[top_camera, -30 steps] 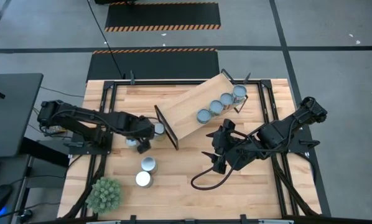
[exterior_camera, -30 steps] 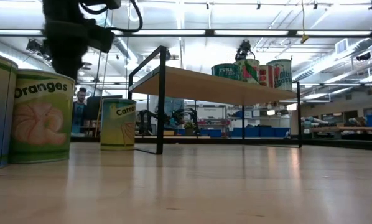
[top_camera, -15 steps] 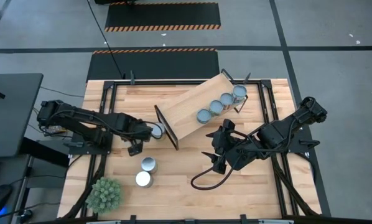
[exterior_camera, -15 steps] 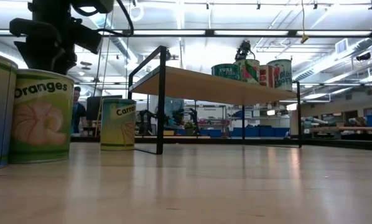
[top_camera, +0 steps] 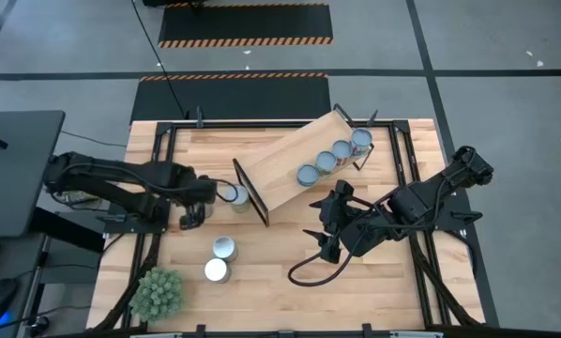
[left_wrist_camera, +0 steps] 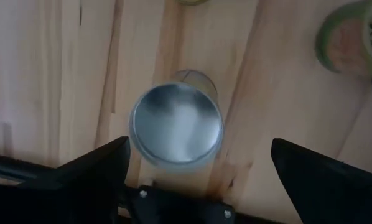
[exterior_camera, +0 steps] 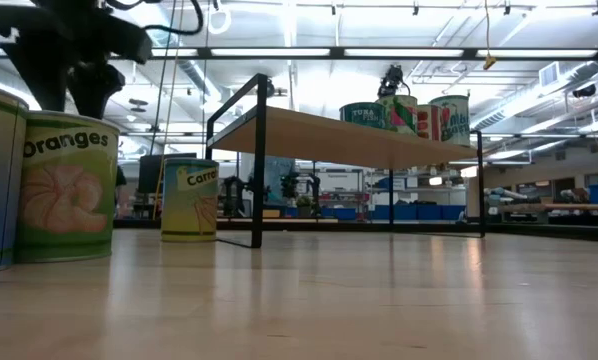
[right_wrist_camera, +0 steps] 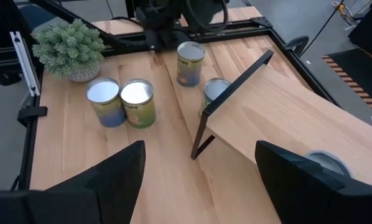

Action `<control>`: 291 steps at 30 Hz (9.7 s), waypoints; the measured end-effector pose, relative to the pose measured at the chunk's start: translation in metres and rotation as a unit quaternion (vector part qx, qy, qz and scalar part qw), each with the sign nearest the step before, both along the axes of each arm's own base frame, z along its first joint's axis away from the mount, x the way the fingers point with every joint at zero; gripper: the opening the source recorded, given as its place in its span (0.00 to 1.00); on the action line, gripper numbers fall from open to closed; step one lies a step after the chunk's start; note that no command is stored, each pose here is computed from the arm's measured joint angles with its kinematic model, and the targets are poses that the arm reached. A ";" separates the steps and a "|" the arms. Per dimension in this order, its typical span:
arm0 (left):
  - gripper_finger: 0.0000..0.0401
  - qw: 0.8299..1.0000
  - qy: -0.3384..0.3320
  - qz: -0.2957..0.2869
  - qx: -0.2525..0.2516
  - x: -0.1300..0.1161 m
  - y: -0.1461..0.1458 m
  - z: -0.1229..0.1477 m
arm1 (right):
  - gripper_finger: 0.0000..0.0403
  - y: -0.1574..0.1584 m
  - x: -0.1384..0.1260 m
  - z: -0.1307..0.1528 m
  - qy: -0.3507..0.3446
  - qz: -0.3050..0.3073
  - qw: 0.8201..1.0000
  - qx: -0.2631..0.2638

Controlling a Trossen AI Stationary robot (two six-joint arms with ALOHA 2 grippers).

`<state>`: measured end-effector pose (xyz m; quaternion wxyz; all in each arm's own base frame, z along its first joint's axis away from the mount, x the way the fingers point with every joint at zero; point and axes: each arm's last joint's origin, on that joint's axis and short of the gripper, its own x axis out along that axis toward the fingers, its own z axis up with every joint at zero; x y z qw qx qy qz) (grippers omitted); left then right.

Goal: Pick and place cans onto a shelf
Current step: Put the canned peaches on the shelf

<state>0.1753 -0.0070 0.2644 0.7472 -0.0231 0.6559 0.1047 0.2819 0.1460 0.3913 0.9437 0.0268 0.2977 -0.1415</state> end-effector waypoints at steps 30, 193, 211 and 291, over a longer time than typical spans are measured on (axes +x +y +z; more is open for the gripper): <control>0.98 1.000 -0.013 -0.019 -0.011 -0.027 0.030 -0.032 | 0.77 0.000 0.005 0.002 -0.020 -0.011 1.000 0.016; 0.89 0.976 -0.217 0.027 -0.001 0.215 0.129 0.110 | 0.77 -0.046 -0.005 0.019 -0.009 -0.038 0.999 -0.004; 0.89 0.913 -0.399 0.023 0.079 0.168 0.119 0.198 | 0.77 -0.064 -0.009 0.029 -0.025 -0.043 0.998 0.033; 0.72 0.910 -0.370 0.055 0.177 0.037 0.039 0.167 | 0.77 -0.210 0.060 0.048 -0.149 0.015 0.989 0.005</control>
